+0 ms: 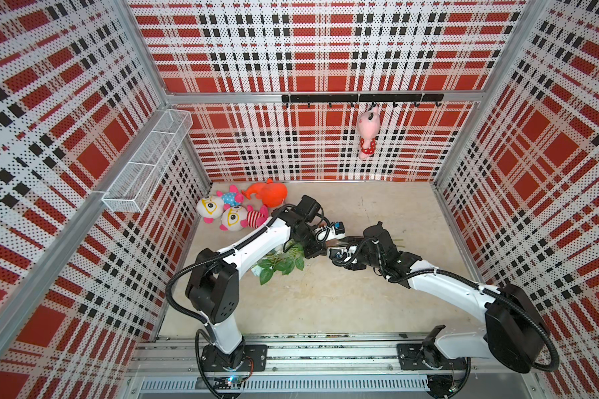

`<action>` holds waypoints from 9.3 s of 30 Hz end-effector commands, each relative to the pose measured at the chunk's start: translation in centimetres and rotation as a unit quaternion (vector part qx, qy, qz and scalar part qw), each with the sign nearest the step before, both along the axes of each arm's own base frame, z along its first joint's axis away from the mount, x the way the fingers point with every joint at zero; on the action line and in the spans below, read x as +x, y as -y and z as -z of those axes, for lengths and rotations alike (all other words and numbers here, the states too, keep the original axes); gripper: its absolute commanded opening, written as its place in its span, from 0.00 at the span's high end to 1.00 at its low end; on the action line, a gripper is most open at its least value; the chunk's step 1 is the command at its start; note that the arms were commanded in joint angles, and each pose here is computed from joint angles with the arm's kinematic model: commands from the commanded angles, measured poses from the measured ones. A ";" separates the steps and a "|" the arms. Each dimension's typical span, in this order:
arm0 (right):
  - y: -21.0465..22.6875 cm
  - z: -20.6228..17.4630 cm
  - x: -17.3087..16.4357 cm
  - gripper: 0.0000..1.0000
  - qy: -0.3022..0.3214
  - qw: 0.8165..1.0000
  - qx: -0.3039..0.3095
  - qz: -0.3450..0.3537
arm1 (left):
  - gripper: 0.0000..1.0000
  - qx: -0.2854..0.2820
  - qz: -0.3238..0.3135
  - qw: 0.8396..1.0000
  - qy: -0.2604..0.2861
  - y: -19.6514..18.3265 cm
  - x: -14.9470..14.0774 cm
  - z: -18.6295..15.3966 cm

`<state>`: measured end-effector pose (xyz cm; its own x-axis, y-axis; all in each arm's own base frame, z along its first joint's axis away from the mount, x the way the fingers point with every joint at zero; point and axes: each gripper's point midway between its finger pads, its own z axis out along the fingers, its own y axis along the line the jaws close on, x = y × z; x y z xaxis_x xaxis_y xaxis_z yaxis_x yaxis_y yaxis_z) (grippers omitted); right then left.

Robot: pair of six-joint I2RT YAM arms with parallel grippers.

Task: Wrap bouquets with tape
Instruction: Wrap the tape around the bouquet.

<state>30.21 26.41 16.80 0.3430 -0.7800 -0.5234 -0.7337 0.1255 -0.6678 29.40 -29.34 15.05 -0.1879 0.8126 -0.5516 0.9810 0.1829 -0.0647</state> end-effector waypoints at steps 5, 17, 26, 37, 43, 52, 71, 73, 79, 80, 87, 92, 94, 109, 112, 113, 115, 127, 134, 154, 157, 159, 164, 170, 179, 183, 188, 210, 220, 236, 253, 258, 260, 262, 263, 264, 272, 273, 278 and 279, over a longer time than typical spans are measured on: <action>2.6 -5.1 -1.7 0.32 0.067 0.996 0.044 0.039 | 1.00 -0.013 0.026 1.000 0.002 0.4 -0.2 -1.0; -2.6 -4.0 -3.8 0.43 0.052 0.995 0.073 -0.052 | 1.00 -0.018 0.025 1.000 0.003 0.4 0.2 -1.1; -4.3 -0.4 -1.1 0.48 0.035 0.998 0.029 -0.041 | 1.00 -0.005 0.014 1.000 -0.010 0.4 -0.5 0.0; -3.8 1.4 -0.4 0.53 0.034 0.999 0.000 -0.025 | 1.00 -0.016 0.016 1.000 -0.002 1.1 -0.5 -1.3; -2.9 1.7 -0.8 0.52 -0.001 0.999 -0.001 -0.035 | 1.00 -0.020 0.020 1.000 0.006 0.8 -0.6 -2.1; -2.4 1.0 -2.2 0.60 -0.035 0.997 0.011 -0.062 | 1.00 -0.030 0.017 0.999 0.009 0.2 -0.1 -2.2; -0.9 0.2 -0.7 0.80 -0.033 0.999 0.009 -0.003 | 1.00 -0.038 0.023 0.999 0.021 0.5 -0.7 -3.0; -0.3 -0.4 -1.0 0.50 -0.031 0.999 0.021 -0.001 | 1.00 -0.034 0.019 0.999 0.020 0.5 -0.5 -2.7; 3.0 -3.4 -2.3 0.30 -0.005 0.995 0.085 0.054 | 1.00 -0.029 0.009 0.999 0.017 0.2 0.0 -2.4; 3.4 -4.1 -2.6 0.27 -0.005 0.992 0.108 0.067 | 1.00 -0.029 0.008 0.999 0.017 0.1 0.1 -2.3; 4.3 -9.3 -10.6 0.15 -0.071 0.907 0.415 0.002 | 1.00 -0.053 -0.005 0.998 0.022 0.0 1.2 -3.2; 5.8 -6.9 -12.1 0.10 -0.093 0.831 0.549 -0.012 | 1.00 -0.082 -0.017 0.996 0.033 0.6 1.8 -4.6; 4.9 -6.3 -11.4 0.11 -0.101 0.838 0.536 -0.014 | 1.00 -0.088 -0.022 0.995 0.034 0.8 1.7 -4.8; 0.4 -5.6 -2.7 0.17 -0.059 0.831 0.553 0.020 | 1.00 -0.098 -0.033 0.994 0.040 1.1 1.9 -6.4; 0.2 -5.4 -1.9 0.17 -0.059 0.830 0.554 0.027 | 1.00 -0.102 -0.031 0.993 0.040 1.2 1.9 -6.6; 0.3 -5.2 -1.5 0.16 -0.061 0.829 0.555 0.035 | 1.00 -0.103 -0.031 0.993 0.041 1.2 1.9 -6.7; 0.0 -4.8 -1.2 0.16 -0.069 0.830 0.553 0.033 | 1.00 -0.107 -0.030 0.993 0.044 1.2 1.7 -7.1; -1.5 -5.0 -0.5 0.17 -0.085 0.831 0.550 -0.003 | 1.00 -0.116 -0.012 0.992 0.042 1.4 0.9 -7.5; -2.6 -5.2 -2.4 0.40 -0.100 0.840 0.531 -0.062 | 1.00 -0.108 -0.018 0.993 0.041 1.2 1.1 -7.1; -0.4 -4.4 -7.7 0.46 -0.104 0.858 0.498 -0.078 | 1.00 -0.076 -0.033 0.996 0.036 1.1 1.7 -5.6; -0.7 -2.6 -8.0 0.44 -0.095 0.895 0.434 -0.042 | 1.00 -0.069 -0.036 0.996 0.030 0.9 1.7 -5.2; -1.2 -1.3 -7.3 0.40 -0.077 0.938 0.338 0.001 | 1.00 -0.064 -0.033 0.997 0.022 0.8 1.4 -4.8; 1.0 -2.7 -5.9 0.35 0.011 0.978 0.201 0.048 | 1.00 -0.045 -0.020 0.999 -0.009 0.3 0.8 -3.8; 2.6 -2.8 -3.5 0.25 0.095 0.994 0.018 0.056 | 1.00 -0.021 -0.005 0.999 -0.040 -0.2 0.0 -2.8; -0.2 -3.1 -0.9 0.30 0.176 0.983 -0.062 -0.006 | 1.00 -0.018 0.001 0.999 -0.047 -0.4 -0.4 -3.0; -0.7 -3.4 0.4 0.34 0.216 0.973 -0.076 -0.001 | 1.00 -0.016 0.005 0.999 -0.052 -0.4 -0.5 -2.9; -0.4 -3.8 2.1 0.44 0.266 0.958 -0.105 0.025 | 1.00 -0.015 0.009 0.998 -0.059 -0.3 -0.7 -2.9; -3.1 -2.3 1.1 0.60 0.165 0.980 -0.100 -0.036 | 1.00 -0.014 0.015 0.998 -0.065 0.4 -0.9 -2.5; -3.6 -2.2 1.2 0.63 0.142 0.984 -0.094 -0.045 | 1.00 -0.011 0.017 0.998 -0.067 0.4 -0.9 -2.2; -2.6 -1.8 1.5 0.89 0.131 0.986 -0.101 -0.023 | 1.00 -0.012 0.017 0.997 -0.072 0.5 -0.9 -2.0; -1.1 -1.8 -1.4 0.39 0.033 0.997 -0.059 -0.030 | 1.00 -0.015 0.026 0.996 -0.081 1.1 -1.5 -1.5; 1.0 -2.3 -2.2 0.23 0.024 0.999 -0.022 0.001 | 1.00 -0.016 0.030 0.996 -0.081 1.4 -1.6 -1.3; 1.7 -3.4 -2.8 0.15 0.029 0.999 0.013 0.018 | 1.00 -0.015 0.031 0.996 -0.080 1.5 -1.5 -1.2; 2.1 -4.4 -3.6 0.04 0.030 0.998 0.054 0.029 | 1.00 -0.014 0.030 0.996 -0.080 1.6 -1.3 -1.1; 2.5 -4.9 -4.1 0.00 0.026 0.996 0.077 0.035 | 1.00 -0.013 0.030 0.996 -0.080 1.6 -1.3 -1.1; 2.8 -5.3 -4.5 0.00 0.020 0.994 0.100 0.045 | 1.00 -0.013 0.030 0.996 -0.080 1.6 -1.3 -1.0; 4.1 -8.9 -8.9 0.00 -0.150 0.868 0.466 0.085 | 1.00 -0.032 0.014 0.998 -0.059 1.9 -0.2 -2.3; 3.9 -8.9 -9.9 0.00 -0.179 0.847 0.496 0.067 | 1.00 -0.033 0.009 0.998 -0.055 1.8 0.0 -2.6; 4.0 -7.3 -10.9 0.00 -0.246 0.776 0.578 0.045 | 1.00 -0.047 0.005 0.998 -0.040 2.1 0.3 -3.9; 3.8 -6.9 -10.5 0.00 -0.252 0.774 0.579 0.052 | 1.00 -0.051 0.004 0.998 -0.037 2.2 0.3 -4.2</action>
<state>20.19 22.33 20.29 -0.1073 0.0689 -0.9918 -0.7919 0.5972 0.1272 29.75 -30.85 16.30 -0.2840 0.7894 -0.5443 0.9580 0.2109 -0.1940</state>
